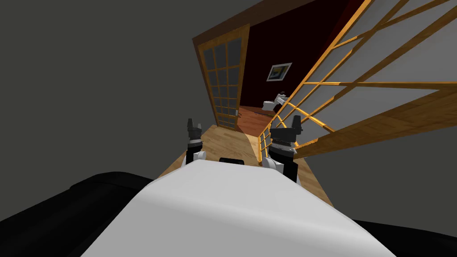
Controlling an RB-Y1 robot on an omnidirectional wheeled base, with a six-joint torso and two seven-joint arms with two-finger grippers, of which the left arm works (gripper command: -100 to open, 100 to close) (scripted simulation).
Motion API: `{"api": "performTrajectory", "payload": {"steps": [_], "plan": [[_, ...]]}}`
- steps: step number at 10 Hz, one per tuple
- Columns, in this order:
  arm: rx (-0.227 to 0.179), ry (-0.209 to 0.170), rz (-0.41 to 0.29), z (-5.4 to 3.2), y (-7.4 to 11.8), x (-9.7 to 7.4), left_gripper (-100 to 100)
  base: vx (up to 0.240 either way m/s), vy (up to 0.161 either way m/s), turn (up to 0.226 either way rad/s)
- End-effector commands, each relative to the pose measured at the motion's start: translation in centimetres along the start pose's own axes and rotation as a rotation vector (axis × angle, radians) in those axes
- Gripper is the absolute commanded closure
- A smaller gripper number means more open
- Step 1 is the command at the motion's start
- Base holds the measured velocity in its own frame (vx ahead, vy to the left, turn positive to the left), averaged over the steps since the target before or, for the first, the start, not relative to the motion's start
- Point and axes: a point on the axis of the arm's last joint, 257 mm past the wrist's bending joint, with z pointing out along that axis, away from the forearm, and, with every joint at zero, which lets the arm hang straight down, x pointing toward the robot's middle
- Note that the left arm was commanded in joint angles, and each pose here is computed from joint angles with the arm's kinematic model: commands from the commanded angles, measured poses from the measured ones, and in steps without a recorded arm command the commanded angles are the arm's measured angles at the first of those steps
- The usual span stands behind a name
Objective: Pull the door open
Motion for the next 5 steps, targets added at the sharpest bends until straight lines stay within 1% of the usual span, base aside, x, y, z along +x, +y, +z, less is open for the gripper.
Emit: {"api": "performTrajectory", "payload": {"steps": [1,3,5], "plan": [[-0.010,0.019,0.033,-0.20,1.0,0.4,-100,0.110,-0.015,-0.035],[-0.017,0.033,0.059,-0.38,1.7,0.7,-100,0.125,-0.038,-0.009],[-0.028,0.054,0.100,-0.67,2.9,1.0,-100,0.157,-0.043,-0.020]]}}
